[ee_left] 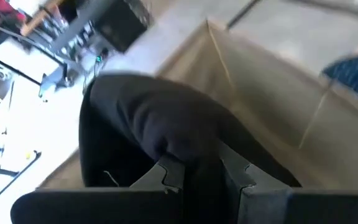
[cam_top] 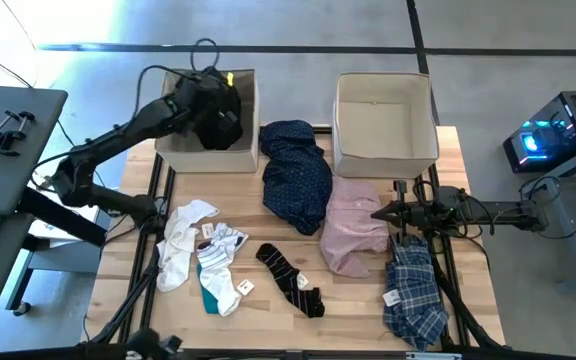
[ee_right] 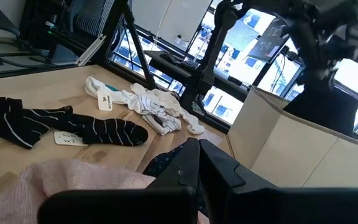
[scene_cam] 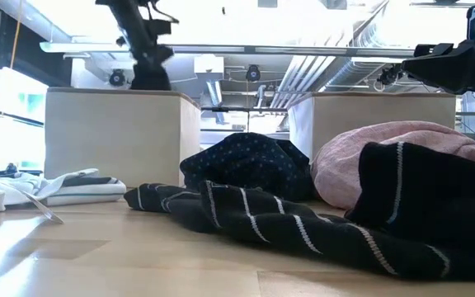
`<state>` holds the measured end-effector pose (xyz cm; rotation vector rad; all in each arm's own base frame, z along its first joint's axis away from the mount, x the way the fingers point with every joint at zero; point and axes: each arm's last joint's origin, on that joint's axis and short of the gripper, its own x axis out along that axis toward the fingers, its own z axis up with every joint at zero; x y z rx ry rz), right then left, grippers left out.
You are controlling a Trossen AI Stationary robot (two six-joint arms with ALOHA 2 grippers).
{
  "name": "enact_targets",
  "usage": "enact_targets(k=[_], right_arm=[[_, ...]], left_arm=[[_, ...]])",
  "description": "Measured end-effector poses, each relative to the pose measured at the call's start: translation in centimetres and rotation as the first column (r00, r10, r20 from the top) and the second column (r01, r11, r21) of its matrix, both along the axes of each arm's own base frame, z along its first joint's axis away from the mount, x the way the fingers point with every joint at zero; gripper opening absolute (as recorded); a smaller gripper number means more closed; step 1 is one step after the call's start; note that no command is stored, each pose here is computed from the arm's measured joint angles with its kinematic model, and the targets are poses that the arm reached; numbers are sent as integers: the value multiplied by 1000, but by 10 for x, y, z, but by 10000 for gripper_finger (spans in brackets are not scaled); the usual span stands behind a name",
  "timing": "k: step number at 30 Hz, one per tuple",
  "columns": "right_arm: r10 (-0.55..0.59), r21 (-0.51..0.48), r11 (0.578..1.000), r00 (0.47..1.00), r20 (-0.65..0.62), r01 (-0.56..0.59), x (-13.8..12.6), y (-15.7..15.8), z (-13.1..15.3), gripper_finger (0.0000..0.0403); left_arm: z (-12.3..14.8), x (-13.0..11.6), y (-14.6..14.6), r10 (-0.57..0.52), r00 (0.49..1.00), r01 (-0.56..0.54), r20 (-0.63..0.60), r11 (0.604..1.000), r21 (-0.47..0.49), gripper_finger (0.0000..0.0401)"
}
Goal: Sort clothes
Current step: Put the black pants into the left laundry organizer
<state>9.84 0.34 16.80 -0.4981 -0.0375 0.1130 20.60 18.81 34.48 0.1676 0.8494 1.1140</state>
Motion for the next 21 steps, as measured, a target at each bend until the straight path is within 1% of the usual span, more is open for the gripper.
enact_targets(k=[5, 9, 11, 14, 16, 21], right_arm=[[1, 0, 1000, 1000, 0, -1, 0, 0, 0, 0], [0, 0, 1000, 1000, 0, 0, 0, 0, 0, 0], [1, 0, 1000, 1000, 0, -1, 0, 0, 0, 0], [1, 0, 1000, 1000, 0, -1, 0, 0, 0, 0], [1, 0, 1000, 1000, 0, -1, 0, 0, 0, 0], [2, 0, 1000, 1000, 0, -2, 0, 0, 0, 0]], left_arm=[[-39, 7, 10, 0, 994, -11, -110, 995, -97, 34], [-61, 11, 12, -7, 982, -26, -189, 984, -174, 37], [-69, 11, 13, 10, 979, -54, -205, 976, -209, 43], [-78, 9, 15, 26, 981, -81, -190, 954, -289, 60], [-81, 6, 17, 31, 988, -82, -149, 933, -350, 75], [-79, -3, 21, 73, 996, -87, -48, 897, -433, 118]])
